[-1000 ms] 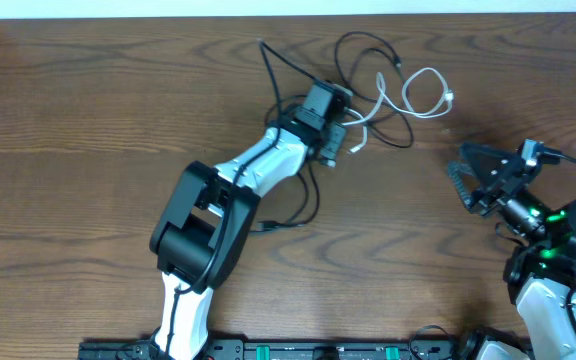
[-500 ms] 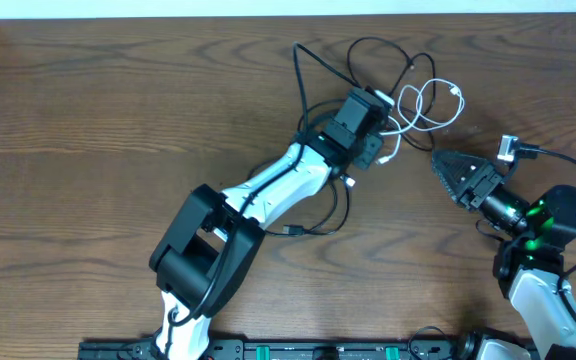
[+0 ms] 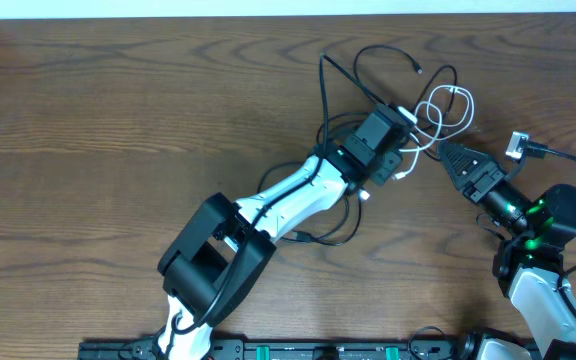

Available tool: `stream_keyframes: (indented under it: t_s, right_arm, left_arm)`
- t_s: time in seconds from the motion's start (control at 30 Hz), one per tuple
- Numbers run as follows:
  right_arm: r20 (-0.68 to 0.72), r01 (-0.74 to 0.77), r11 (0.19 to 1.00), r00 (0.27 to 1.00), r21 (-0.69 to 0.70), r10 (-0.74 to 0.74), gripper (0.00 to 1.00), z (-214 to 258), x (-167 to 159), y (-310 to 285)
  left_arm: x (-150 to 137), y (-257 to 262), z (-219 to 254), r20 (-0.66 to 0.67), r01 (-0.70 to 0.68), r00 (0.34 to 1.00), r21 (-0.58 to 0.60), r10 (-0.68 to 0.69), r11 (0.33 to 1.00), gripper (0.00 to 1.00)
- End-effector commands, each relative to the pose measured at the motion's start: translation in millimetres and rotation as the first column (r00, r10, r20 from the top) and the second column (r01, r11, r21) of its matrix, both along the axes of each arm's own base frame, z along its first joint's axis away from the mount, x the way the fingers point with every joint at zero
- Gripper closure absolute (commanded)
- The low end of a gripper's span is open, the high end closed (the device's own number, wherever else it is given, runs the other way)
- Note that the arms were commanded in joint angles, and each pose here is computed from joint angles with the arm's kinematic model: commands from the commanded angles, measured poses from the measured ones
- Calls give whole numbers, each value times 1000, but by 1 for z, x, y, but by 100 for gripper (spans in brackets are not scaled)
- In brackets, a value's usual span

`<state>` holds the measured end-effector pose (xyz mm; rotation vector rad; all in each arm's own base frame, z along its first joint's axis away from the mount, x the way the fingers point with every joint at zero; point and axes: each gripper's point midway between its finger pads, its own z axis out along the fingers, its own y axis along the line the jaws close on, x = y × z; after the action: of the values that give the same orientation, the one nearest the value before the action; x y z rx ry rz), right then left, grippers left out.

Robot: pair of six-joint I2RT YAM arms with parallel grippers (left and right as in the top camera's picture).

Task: Untangle cables
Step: 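Move the right gripper left toward the left gripper's cable bundle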

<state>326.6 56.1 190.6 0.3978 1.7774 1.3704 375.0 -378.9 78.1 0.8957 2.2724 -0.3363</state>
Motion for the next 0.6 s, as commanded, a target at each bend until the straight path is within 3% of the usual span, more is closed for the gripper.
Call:
stream_keyframes:
  t_s: [0.0,0.3,0.57]
  right_arm:
    - [29,38,999,999,-29,-37,2,3,7,-4]
    - [37,63,997,997,-47,-61,28,2,10,-8]
    - [1,72,996,997,-53,-72,41,-12,14,-10]
  left_arm:
    - [-12,-12,11,13,32,999,-17,-32,999,92]
    - [-32,-30,11,16,82,997,-20,-82,996,92]
    - [-41,-39,13,19,102,995,-27,-102,994,92]
